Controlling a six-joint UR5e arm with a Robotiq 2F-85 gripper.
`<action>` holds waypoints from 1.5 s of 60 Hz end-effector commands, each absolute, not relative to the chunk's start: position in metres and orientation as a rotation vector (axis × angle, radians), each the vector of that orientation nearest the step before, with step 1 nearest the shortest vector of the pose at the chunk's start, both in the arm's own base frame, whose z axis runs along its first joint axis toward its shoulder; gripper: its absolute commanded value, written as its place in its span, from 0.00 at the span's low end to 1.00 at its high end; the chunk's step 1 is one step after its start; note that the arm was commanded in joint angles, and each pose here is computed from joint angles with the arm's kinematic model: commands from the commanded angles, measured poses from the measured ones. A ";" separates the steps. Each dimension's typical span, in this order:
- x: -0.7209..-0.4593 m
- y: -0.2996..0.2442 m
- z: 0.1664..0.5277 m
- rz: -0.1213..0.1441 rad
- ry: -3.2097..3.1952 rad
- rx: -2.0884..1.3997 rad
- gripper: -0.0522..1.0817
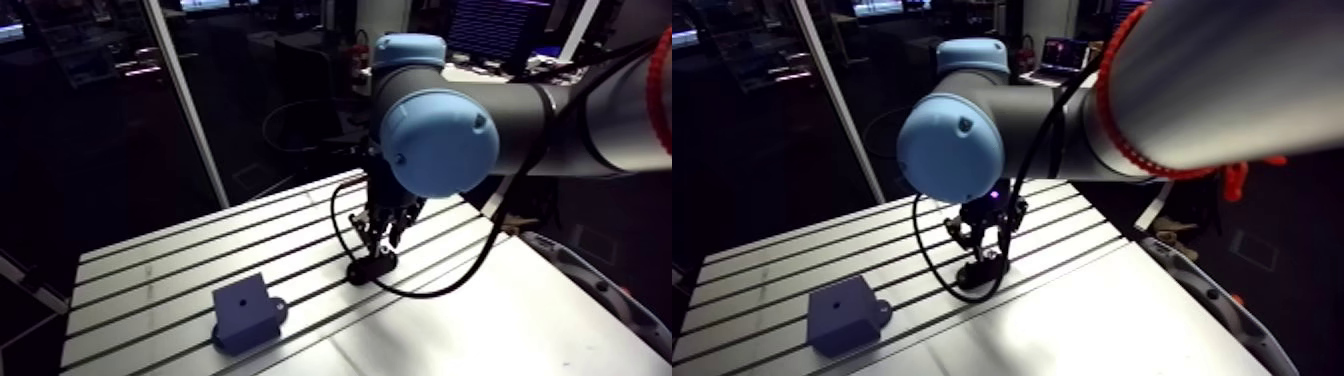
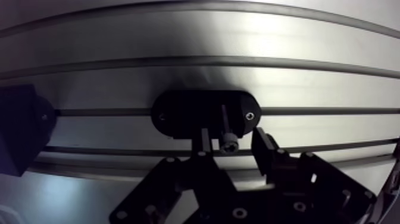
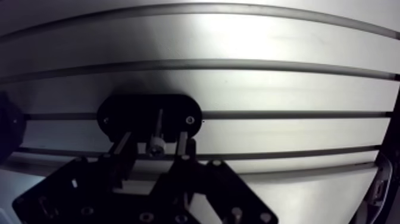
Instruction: Pick up the M10 bolt and insert it into the hole until fully seated.
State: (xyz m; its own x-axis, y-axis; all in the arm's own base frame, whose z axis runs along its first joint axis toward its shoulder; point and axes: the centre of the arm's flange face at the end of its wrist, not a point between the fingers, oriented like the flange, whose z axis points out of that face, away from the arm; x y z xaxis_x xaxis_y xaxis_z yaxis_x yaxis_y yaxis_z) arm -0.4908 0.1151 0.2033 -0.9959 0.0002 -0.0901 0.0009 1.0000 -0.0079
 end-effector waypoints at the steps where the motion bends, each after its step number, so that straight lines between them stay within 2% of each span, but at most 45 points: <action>1: -0.490 0.114 0.203 -0.013 3.049 -0.001 0.51; 27: -0.491 0.115 0.205 -0.007 3.053 0.001 0.55; 90: -0.490 0.115 0.203 -0.016 3.049 -0.001 0.68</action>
State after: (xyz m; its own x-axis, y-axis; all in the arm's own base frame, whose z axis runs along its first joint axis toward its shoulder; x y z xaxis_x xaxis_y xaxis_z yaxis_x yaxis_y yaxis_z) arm -0.4894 0.1146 0.2027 -0.9956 -0.0005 -0.0933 0.0003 1.0000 -0.0091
